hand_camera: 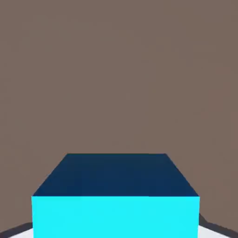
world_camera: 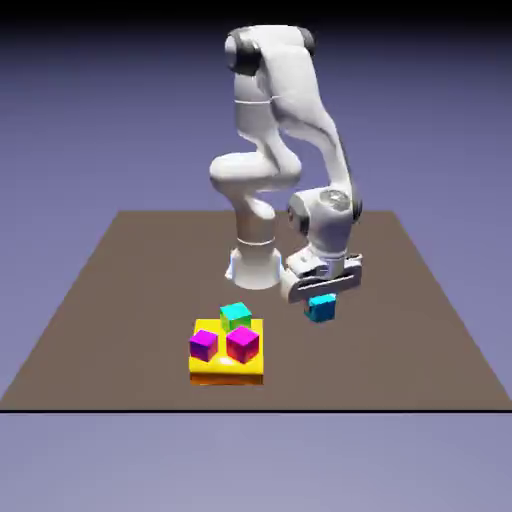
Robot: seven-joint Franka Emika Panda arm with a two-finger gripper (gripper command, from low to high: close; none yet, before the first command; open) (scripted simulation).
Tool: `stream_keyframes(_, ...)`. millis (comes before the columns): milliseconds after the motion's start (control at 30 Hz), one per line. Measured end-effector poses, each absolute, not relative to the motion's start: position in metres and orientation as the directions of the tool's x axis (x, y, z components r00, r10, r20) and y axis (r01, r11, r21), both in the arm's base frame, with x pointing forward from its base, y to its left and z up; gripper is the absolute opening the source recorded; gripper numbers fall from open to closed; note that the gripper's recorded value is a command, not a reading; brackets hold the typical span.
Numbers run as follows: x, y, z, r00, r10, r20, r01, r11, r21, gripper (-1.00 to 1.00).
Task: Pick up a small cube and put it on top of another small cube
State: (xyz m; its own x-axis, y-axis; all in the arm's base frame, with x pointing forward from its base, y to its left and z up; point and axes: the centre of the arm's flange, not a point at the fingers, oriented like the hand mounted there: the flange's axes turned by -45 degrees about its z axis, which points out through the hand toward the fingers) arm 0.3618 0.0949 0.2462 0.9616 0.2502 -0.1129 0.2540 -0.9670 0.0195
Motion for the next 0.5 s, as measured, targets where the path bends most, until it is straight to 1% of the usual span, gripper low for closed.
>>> stream_keyframes(100, 0.379, 0.023, 0.285, 0.99, 0.082, -0.112, 0.085, -0.996, 0.016, -1.0)
stream_keyframes(200, 0.377, -0.048, 0.323, 0.991, -0.079, -0.113, -0.079, -0.997, -0.003, -1.0)
stream_keyframes(233, 0.377, -0.048, 0.323, 0.991, -0.079, -0.113, -0.079, -0.997, -0.003, -1.0)
stream_keyframes(400, 0.372, -0.048, 0.258, 0.991, -0.079, -0.113, -0.079, -0.997, -0.001, -1.0)
stream_keyframes(433, 0.372, -0.048, 0.254, 0.991, -0.079, -0.113, -0.079, -0.997, -0.001, 1.0)
stream_keyframes(500, 0.372, -0.048, 0.254, 0.991, -0.079, -0.113, -0.079, -0.997, 0.0, 1.0)
